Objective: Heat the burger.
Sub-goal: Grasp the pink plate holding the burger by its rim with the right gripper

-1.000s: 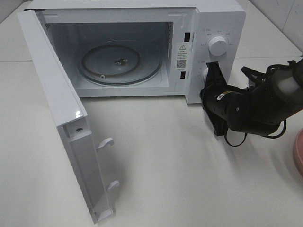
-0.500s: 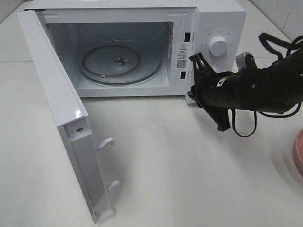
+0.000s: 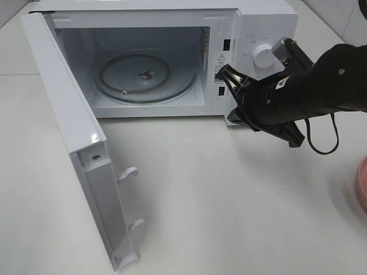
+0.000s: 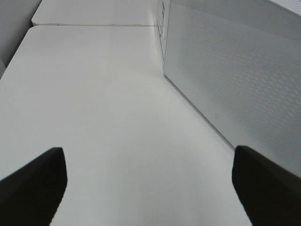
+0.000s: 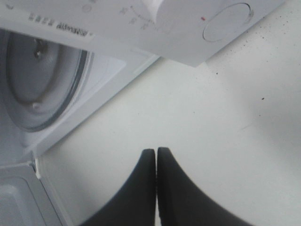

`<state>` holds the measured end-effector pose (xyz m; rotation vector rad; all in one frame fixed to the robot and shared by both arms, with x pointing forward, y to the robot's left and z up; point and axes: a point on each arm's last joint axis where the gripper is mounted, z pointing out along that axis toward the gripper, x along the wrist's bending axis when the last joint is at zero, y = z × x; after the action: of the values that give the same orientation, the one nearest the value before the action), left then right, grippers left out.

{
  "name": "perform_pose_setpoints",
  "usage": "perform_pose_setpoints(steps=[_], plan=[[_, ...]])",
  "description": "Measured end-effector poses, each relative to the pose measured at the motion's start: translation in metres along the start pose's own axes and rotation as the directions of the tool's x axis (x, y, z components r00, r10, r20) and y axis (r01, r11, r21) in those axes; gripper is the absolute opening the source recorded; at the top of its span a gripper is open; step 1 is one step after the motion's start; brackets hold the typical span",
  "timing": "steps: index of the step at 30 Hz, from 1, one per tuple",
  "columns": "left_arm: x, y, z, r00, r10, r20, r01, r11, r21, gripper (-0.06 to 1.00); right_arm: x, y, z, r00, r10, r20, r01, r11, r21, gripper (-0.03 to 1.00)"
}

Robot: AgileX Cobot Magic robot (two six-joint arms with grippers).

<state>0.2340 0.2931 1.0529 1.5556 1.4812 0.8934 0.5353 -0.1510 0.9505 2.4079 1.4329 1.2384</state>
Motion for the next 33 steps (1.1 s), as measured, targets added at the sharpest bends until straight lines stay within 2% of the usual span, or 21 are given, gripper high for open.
perform_pose_setpoints(steps=[2, 3, 5, 8, 10, 14, 15, 16, 18, 19, 21, 22, 24, 26, 27, 28, 29, 33], plan=[[0.000, 0.000, 0.000, 1.000, 0.000, 0.000, 0.000, 1.000, 0.000, 0.87, 0.000, -0.002, -0.006, 0.994, -0.107, 0.016, 0.106, 0.993, 0.045, 0.00], [0.000, 0.000, 0.000, 1.000, 0.000, 0.000, 0.000, 1.000, 0.000, 0.87, 0.000, -0.002, -0.006, 0.994, -0.107, 0.016, 0.106, 0.993, 0.045, 0.00], [0.000, 0.000, 0.000, 1.000, 0.000, 0.000, 0.000, 1.000, 0.000, 0.87, 0.000, -0.005, -0.014, 0.979, -0.203, 0.025, 0.200, 0.975, 0.099, 0.01], [0.000, 0.000, 0.000, 1.000, 0.000, 0.000, 0.000, 1.000, 0.000, 0.87, 0.000, -0.007, -0.019, 0.966, -0.257, 0.026, 0.251, 0.958, 0.136, 0.01], [0.000, 0.000, 0.000, 1.000, 0.000, 0.000, 0.000, 1.000, 0.000, 0.87, 0.001, -0.009, -0.025, 0.944, -0.331, 0.021, 0.322, 0.930, 0.179, 0.02], [0.000, 0.000, 0.000, 1.000, 0.000, 0.000, 0.000, 1.000, 0.000, 0.87, -0.001, -0.011, -0.030, 0.917, -0.398, 0.020, 0.384, 0.896, 0.222, 0.02], [0.000, 0.000, 0.000, 1.000, 0.000, 0.000, 0.000, 1.000, 0.000, 0.87, -0.003, -0.013, -0.033, 0.897, -0.442, 0.026, 0.420, 0.868, 0.265, 0.02], [0.000, 0.000, 0.000, 1.000, 0.000, 0.000, 0.000, 1.000, 0.000, 0.87, -0.003, -0.013, -0.033, 0.897, -0.442, 0.026, 0.420, 0.868, 0.265, 0.02], [0.000, 0.000, 0.000, 1.000, 0.000, 0.000, 0.000, 1.000, 0.000, 0.87, -0.005, -0.014, -0.037, 0.864, -0.502, 0.041, 0.462, 0.823, 0.331, 0.03], [0.000, 0.000, 0.000, 1.000, 0.000, 0.000, 0.000, 1.000, 0.000, 0.87, -0.005, -0.014, -0.037, 0.864, -0.502, 0.041, 0.462, 0.823, 0.331, 0.03], [0.000, 0.000, 0.000, 1.000, 0.000, 0.000, 0.000, 1.000, 0.000, 0.87, -0.006, -0.013, -0.041, 0.826, -0.561, 0.057, 0.497, 0.773, 0.394, 0.04], [0.000, 0.000, 0.000, 1.000, 0.000, 0.000, 0.000, 1.000, 0.000, 0.87, -0.006, -0.013, -0.041, 0.826, -0.561, 0.057, 0.497, 0.773, 0.394, 0.04], [0.000, 0.000, 0.000, 1.000, 0.000, 0.000, 0.000, 1.000, 0.000, 0.87, -0.007, -0.012, -0.046, 0.788, -0.611, 0.077, 0.515, 0.722, 0.462, 0.05], [0.000, 0.000, 0.000, 1.000, 0.000, 0.000, 0.000, 1.000, 0.000, 0.87, -0.007, -0.011, -0.048, 0.775, -0.626, 0.083, 0.518, 0.706, 0.483, 0.05], [0.000, 0.000, 0.000, 1.000, 0.000, 0.000, 0.000, 1.000, 0.000, 0.87, -0.007, -0.009, -0.051, 0.752, -0.653, 0.095, 0.524, 0.678, 0.516, 0.06], [0.000, 0.000, 0.000, 1.000, 0.000, 0.000, 0.000, 1.000, 0.000, 0.87, -0.007, -0.009, -0.051, 0.752, -0.653, 0.095, 0.524, 0.678, 0.516, 0.06], [0.000, 0.000, 0.000, 1.000, 0.000, 0.000, 0.000, 1.000, 0.000, 0.87, -0.006, -0.007, -0.054, 0.733, -0.672, 0.104, 0.525, 0.657, 0.541, 0.06], [0.000, 0.000, 0.000, 1.000, 0.000, 0.000, 0.000, 1.000, 0.000, 0.87, -0.005, -0.003, -0.059, 0.703, -0.701, 0.123, 0.516, 0.621, 0.590, 0.08]])
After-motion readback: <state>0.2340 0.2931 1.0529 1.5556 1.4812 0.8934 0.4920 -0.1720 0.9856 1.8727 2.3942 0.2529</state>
